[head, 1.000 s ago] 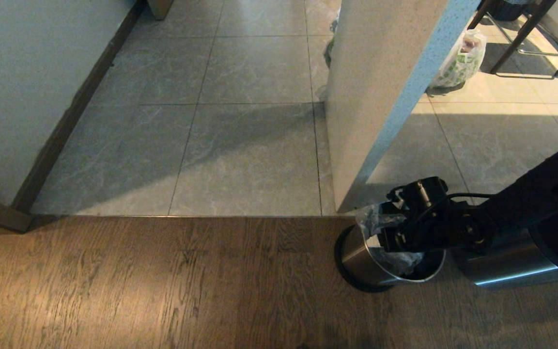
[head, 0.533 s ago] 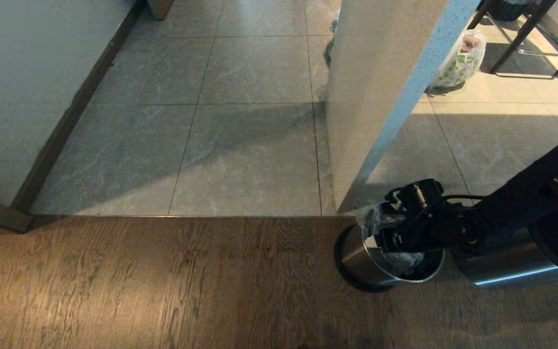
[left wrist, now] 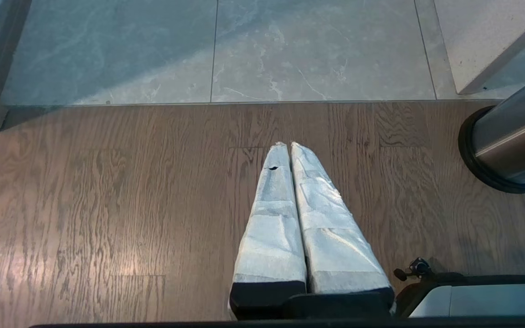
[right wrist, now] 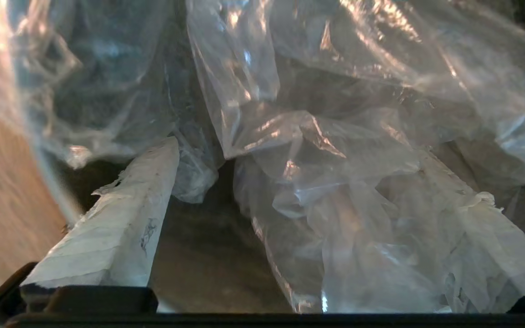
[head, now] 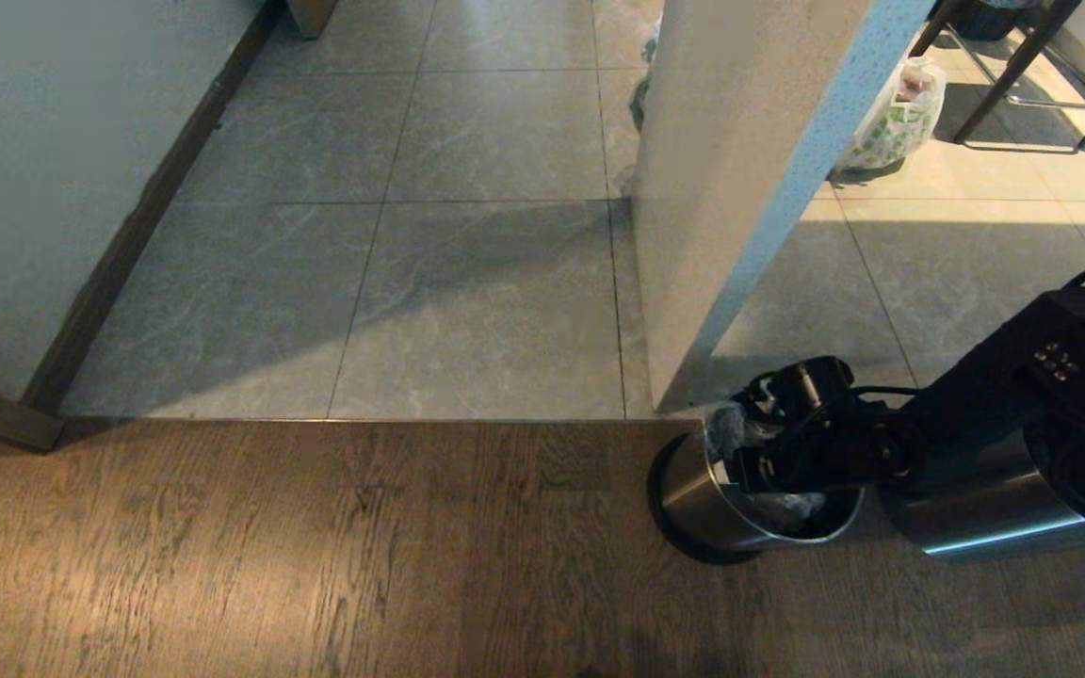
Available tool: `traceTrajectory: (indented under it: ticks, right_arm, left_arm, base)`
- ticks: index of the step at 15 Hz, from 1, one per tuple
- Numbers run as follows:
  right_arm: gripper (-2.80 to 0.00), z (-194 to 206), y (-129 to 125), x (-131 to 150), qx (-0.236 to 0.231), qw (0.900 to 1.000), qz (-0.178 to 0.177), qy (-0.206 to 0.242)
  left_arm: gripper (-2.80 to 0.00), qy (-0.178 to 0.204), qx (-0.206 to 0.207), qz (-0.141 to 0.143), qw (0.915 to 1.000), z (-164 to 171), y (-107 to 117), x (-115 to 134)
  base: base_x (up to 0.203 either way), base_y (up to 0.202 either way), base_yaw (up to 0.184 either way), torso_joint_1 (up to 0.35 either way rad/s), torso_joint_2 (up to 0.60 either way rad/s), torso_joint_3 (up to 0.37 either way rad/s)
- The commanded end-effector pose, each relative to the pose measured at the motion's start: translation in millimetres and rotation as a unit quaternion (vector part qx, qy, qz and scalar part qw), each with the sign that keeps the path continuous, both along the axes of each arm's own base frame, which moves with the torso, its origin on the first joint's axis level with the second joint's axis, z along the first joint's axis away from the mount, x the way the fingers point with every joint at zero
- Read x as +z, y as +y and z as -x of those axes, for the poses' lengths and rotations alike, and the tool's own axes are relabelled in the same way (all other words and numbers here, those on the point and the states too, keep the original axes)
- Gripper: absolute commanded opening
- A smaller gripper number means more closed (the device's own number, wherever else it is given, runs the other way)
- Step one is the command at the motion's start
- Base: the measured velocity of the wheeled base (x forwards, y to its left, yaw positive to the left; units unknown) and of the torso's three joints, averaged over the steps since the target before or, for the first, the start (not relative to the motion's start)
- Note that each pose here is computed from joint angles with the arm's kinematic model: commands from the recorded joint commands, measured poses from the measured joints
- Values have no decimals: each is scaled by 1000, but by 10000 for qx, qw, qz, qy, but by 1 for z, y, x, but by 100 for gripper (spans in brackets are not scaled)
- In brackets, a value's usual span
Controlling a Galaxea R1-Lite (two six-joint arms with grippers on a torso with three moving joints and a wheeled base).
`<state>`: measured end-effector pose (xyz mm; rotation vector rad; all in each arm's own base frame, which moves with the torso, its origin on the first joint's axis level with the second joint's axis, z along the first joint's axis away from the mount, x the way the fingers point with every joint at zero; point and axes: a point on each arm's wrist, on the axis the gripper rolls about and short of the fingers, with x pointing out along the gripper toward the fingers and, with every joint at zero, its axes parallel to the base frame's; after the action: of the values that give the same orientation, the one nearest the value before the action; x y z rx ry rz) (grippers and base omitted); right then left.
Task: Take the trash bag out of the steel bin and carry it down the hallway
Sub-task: Pick up the trash bag
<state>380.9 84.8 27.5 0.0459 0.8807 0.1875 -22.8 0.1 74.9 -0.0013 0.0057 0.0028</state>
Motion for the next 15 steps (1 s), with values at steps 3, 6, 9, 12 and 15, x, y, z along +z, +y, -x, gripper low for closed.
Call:
traceTrajectory:
  ticks: [3, 6, 9, 12, 15]
  right_arm:
    - [0, -12, -14, 2, -11, 9991, 113, -421]
    - [0, -16, -21, 1, 91, 9975, 347, -609]
    - [0, -20, -32, 1, 24, 9955, 555, -769]
    - [0, -22, -43, 3, -72, 9949, 605, -805]
    - [0, -21, -47, 14, -88, 9943, 614, -872]
  left_arm:
    - [-280, -5, 2, 1, 10000, 0, 0, 0]
    - [-280, 2, 2, 1, 10000, 0, 0, 0]
    - [-280, 2, 2, 1, 10000, 0, 0, 0]
    - [-280, 2, 2, 1, 10000, 0, 0, 0]
    - [-280, 2, 2, 1, 10000, 0, 0, 0]
  base:
    - [0, 0, 0, 0, 0, 0]
    - [0, 0, 0, 0, 0, 0]
    - [0, 0, 0, 0, 0, 0]
    - [0, 0, 0, 0, 0, 0]
    - [0, 0, 0, 0, 0, 0]
